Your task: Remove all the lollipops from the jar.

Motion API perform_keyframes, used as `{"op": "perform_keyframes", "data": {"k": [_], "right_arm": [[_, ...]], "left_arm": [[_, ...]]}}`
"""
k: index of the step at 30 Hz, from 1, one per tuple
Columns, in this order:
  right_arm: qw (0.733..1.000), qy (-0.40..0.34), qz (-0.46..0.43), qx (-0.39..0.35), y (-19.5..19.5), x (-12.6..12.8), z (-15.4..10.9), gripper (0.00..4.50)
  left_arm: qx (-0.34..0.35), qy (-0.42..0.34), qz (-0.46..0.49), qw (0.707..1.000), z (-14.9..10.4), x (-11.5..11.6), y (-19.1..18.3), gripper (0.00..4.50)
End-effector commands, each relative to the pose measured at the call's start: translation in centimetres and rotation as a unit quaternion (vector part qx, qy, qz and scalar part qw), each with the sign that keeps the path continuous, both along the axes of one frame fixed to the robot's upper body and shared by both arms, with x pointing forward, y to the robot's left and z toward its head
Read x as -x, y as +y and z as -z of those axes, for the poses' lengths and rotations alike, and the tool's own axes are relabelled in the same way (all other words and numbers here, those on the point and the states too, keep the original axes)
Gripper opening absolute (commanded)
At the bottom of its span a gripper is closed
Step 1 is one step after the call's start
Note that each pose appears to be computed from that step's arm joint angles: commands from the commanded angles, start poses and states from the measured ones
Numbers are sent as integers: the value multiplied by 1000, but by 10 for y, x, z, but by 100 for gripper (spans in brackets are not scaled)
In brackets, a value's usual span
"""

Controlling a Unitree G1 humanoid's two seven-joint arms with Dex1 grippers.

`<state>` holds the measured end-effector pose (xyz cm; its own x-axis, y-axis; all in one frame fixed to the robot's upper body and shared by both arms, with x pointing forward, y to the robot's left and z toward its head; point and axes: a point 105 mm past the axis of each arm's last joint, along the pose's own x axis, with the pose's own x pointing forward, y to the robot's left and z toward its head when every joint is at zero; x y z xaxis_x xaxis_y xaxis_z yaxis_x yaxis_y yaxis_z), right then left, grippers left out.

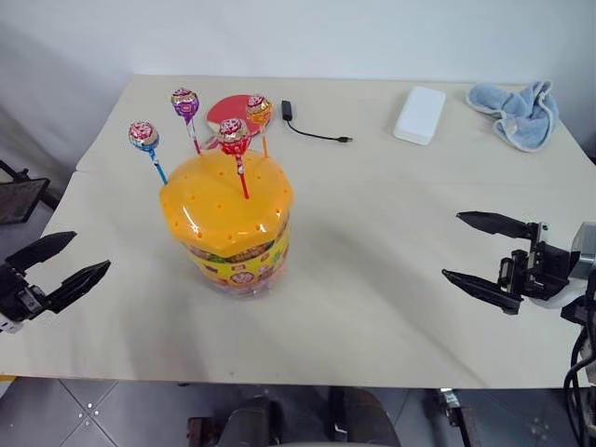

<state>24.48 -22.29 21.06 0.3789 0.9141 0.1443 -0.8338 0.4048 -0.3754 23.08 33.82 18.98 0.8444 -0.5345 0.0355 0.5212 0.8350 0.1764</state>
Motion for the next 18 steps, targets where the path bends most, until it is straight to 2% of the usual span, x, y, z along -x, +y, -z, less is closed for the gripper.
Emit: {"op": "perform_keyframes", "data": {"k": [1, 5, 7, 9, 11, 15, 18], "right_arm": [[1000, -16, -6, -8, 4, 4, -8, 449], [997, -26, -39, -62, 25, 9, -34, 449], [994, -35, -73, -77, 38, 16, -47, 449], [991, -41, -97, -79, 47, 19, -55, 449], [990, -46, -109, -76, 52, 18, -60, 449], [989, -49, -121, -68, 57, 13, -64, 449], [989, -51, -125, -57, 58, 10, -62, 449]], "left_arm": [[0, -34, 8, 999, -12, -1, -8, 446], [65, -59, 72, 994, -42, 10, -25, 446], [109, -85, 125, 983, -72, 16, -36, 446], [116, -90, 167, 975, -89, 16, -51, 446], [95, -87, 189, 973, -95, 9, -64, 446], [99, -92, 255, 957, -110, -9, -92, 446], [93, -77, 283, 951, -109, -20, -105, 446]]}}
